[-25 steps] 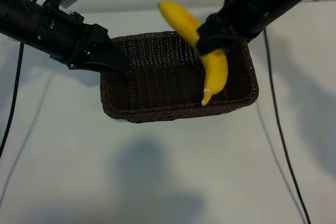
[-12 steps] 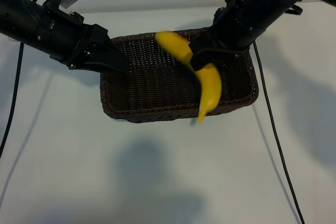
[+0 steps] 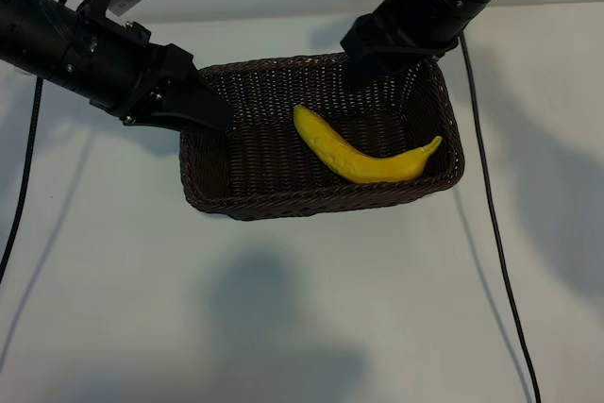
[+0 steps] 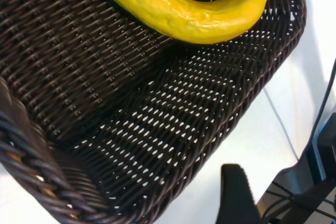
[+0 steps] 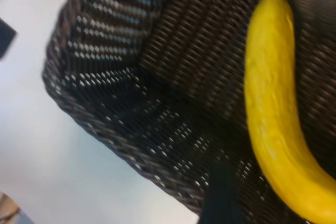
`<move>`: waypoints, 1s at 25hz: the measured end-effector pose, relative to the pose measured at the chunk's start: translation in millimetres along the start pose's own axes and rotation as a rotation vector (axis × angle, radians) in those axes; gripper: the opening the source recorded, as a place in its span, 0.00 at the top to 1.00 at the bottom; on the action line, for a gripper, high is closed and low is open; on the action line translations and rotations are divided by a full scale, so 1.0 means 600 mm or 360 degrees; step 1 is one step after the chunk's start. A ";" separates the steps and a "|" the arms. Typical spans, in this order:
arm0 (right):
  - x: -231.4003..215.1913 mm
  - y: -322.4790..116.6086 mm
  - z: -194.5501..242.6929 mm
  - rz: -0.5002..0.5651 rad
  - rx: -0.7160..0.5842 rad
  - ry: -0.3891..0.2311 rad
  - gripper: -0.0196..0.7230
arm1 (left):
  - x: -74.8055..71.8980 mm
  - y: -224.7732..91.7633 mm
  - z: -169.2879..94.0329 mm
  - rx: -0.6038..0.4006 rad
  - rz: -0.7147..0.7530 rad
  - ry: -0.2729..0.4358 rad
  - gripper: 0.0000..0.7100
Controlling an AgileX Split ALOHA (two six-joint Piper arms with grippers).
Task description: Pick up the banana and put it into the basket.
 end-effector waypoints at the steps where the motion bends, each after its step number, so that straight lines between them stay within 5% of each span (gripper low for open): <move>1: -0.001 -0.002 -0.002 -0.0012 0.0018 -0.0013 0.26 | 0.000 0.000 0.000 0.0001 0.0000 -0.0001 0.33; 17: 0.023 -0.016 -0.103 -0.0183 -0.0012 -0.0231 0.27 | 0.000 0.000 0.000 0.0001 0.0000 -0.0001 0.33; 25: -0.041 -0.090 -0.097 -0.0017 -0.0028 -0.0219 0.28 | -0.014 -0.004 -0.015 -0.0042 0.0054 0.0000 0.33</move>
Point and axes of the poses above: a point on each arm's last joint axis where the gripper is mounted, z pointing out along that axis toward the gripper, x along the wrist's bending axis when the last joint is at zero, y = z × x, the point moved 2 cm from there along z, pointing out along that axis toward the gripper, and after that the axes turned 10 degrees about -z, right-handed, at the moved point
